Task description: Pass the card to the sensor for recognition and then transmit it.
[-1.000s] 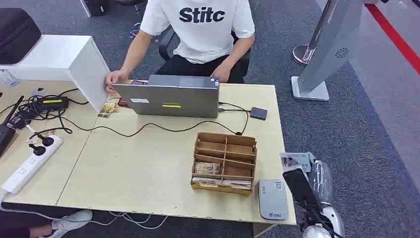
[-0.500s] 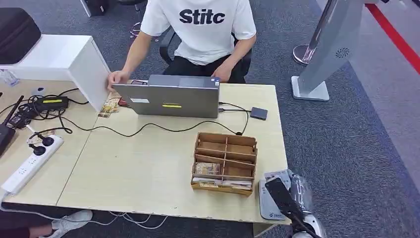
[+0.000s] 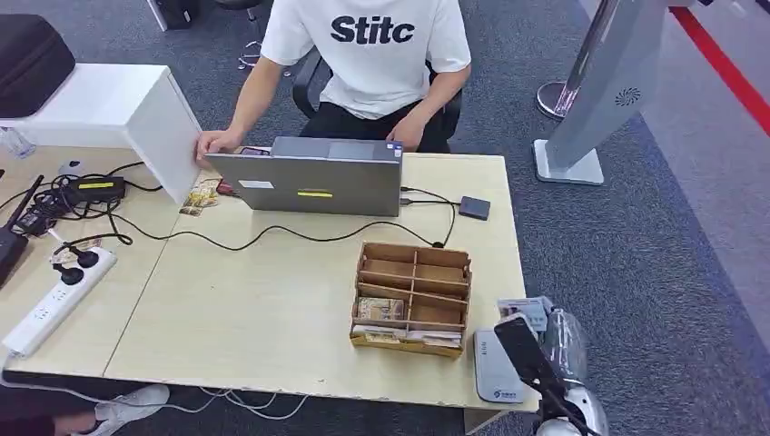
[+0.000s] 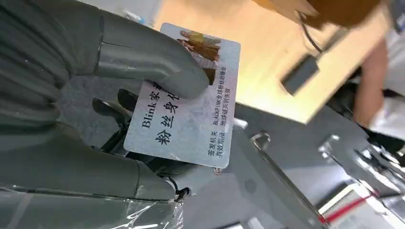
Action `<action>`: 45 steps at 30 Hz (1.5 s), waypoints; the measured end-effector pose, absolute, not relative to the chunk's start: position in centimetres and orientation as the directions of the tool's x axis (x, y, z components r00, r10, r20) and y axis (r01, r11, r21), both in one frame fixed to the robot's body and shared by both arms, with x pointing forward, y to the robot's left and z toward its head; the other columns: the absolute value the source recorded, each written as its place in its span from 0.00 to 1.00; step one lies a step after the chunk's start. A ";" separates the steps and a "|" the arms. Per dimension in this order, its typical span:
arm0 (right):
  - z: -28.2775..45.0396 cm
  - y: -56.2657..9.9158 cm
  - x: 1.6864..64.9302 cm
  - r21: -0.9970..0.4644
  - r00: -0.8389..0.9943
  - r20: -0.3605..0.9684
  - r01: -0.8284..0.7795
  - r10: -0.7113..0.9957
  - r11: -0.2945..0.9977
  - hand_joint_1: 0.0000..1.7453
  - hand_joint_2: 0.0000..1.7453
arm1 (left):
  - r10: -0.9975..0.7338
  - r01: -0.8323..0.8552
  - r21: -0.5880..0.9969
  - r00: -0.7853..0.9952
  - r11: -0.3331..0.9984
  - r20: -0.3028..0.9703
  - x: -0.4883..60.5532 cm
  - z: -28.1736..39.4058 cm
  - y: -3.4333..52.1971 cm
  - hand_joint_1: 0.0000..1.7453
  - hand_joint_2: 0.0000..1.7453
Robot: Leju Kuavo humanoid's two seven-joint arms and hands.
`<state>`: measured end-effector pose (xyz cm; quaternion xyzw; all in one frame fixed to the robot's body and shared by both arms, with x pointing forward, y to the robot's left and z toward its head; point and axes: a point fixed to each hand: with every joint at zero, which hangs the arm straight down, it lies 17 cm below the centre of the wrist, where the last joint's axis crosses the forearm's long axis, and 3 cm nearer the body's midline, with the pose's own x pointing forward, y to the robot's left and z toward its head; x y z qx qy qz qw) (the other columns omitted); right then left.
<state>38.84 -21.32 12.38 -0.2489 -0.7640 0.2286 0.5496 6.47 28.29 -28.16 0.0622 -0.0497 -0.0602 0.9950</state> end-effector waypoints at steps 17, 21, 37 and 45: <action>27.2 -10.1 42.8 -0.641 -0.555 0.606 0.082 0.569 0.763 1.00 1.00 | -0.214 0.202 0.122 0.972 0.972 0.093 7.2 -28.1 28.2 0.00 1.00; 29.5 -6.9 45.5 -0.666 -0.568 0.591 0.057 0.573 0.744 1.00 1.00 | -0.241 0.229 0.124 0.966 0.965 0.093 7.4 -28.0 28.3 0.00 1.00; 31.8 -1.3 51.8 -0.726 -0.555 0.570 0.004 0.605 0.688 0.00 1.00 | -0.296 0.283 0.124 0.950 0.951 0.098 8.1 -27.9 27.9 0.00 1.00; 33.3 -0.8 47.9 -0.710 -0.631 0.526 0.043 0.570 0.703 0.00 1.00 | -0.257 0.244 0.120 0.961 0.962 0.100 7.9 -28.0 28.0 0.00 1.00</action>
